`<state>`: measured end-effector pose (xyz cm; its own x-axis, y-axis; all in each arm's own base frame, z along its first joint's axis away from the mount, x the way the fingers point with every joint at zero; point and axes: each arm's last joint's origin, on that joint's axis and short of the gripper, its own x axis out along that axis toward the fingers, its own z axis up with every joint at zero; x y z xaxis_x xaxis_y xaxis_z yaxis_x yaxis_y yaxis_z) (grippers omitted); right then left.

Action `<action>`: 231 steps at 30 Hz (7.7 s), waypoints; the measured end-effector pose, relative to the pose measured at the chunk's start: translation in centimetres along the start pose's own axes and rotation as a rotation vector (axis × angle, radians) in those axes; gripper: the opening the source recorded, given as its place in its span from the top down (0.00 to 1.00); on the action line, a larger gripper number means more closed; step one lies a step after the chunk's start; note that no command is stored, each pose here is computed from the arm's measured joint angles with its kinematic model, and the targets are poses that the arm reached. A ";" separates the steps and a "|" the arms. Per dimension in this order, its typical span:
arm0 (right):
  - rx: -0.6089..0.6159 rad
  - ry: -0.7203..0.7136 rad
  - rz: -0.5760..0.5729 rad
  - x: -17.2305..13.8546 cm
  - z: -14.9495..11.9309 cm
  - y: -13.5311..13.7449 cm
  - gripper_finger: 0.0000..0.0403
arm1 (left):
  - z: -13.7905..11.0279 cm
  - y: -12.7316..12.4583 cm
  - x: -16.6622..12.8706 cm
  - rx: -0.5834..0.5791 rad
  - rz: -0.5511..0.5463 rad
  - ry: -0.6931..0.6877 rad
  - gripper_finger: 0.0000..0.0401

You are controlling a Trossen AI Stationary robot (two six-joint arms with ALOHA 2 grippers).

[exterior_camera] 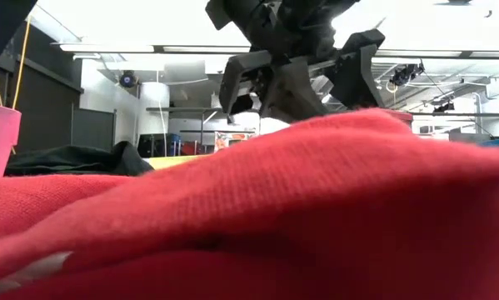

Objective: Sort spices by type
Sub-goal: Put the bottom red seasoning can into the red bin, then move the red seasoning can to the center of the table

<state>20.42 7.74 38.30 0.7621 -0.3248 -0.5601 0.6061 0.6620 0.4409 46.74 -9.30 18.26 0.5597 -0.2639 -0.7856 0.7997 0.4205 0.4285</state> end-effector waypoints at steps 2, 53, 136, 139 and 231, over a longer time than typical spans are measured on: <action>0.001 0.000 0.001 0.0 0.0 0.0 1.00 | -0.2 0.2 0.0 0.000 0.007 0.000 0.34; -0.034 -0.002 0.006 0.0 0.0 0.1 1.00 | -1.2 0.3 -2.0 -0.460 -0.098 -0.014 0.54; -0.182 0.069 -0.014 1.3 1.4 -0.9 1.00 | 11.4 -27.2 -9.3 -2.173 0.719 0.462 0.47; -0.182 0.070 -0.014 1.3 1.4 -0.9 1.00 | 11.4 -27.2 -9.3 -2.148 0.709 0.472 0.47; -0.052 0.021 0.081 3.4 3.0 0.2 1.00 | 9.6 -29.8 -20.2 -1.262 0.413 0.271 1.00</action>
<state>23.80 4.72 38.60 0.8029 -0.2554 -0.5387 0.5299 0.7198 0.4486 13.68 -24.84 25.63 0.5310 0.1903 -0.8257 -0.2392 0.9685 0.0694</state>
